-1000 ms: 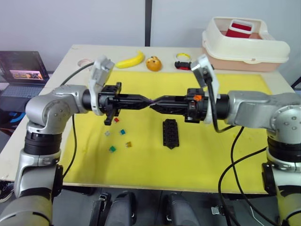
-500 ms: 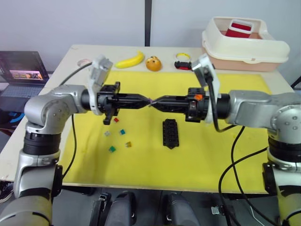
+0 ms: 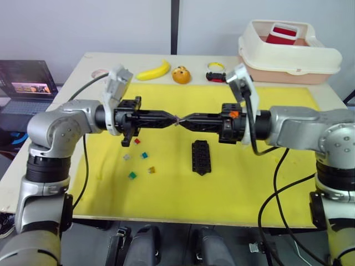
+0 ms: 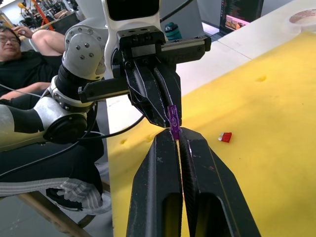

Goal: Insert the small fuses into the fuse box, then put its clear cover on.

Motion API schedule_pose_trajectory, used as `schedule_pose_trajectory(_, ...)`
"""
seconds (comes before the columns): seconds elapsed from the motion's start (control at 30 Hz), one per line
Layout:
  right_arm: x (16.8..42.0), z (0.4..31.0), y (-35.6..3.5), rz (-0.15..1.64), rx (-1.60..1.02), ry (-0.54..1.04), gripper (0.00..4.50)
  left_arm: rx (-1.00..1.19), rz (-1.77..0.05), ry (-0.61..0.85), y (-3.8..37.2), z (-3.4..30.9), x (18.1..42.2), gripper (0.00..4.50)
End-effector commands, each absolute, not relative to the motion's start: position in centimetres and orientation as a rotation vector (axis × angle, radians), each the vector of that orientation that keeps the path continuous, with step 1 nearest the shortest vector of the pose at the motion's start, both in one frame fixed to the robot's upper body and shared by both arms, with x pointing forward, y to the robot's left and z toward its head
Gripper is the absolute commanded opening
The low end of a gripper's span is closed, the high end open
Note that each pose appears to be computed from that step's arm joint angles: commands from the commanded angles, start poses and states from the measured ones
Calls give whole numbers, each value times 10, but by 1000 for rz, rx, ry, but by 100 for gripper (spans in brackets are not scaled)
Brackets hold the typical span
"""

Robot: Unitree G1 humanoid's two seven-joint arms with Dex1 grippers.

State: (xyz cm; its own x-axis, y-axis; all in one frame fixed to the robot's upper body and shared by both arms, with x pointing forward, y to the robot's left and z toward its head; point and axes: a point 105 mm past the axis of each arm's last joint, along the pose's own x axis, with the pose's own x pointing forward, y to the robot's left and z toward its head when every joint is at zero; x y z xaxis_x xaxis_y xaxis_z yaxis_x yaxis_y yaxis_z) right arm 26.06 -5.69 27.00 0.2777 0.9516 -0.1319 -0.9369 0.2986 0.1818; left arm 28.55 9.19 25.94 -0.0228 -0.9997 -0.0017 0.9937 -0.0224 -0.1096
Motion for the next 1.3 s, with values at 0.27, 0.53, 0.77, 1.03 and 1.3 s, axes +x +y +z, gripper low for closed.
schedule_pose_trajectory(0.27,259,272,-75,1238,-263,210,0,322,-1547,157,114,234,280,443)
schedule_pose_trajectory(0.53,262,243,-95,1262,-609,245,0,480,-1537,109,102,206,278,443)
schedule_pose_trajectory(0.77,269,215,-99,1277,-692,277,0,499,-1481,142,91,172,285,443)
schedule_pose_trajectory(1.03,266,203,-100,1296,-712,305,0,524,-1470,138,78,156,284,443)
schedule_pose_trajectory(1.3,265,188,-103,1298,-752,337,0,553,-1450,116,63,145,284,443)
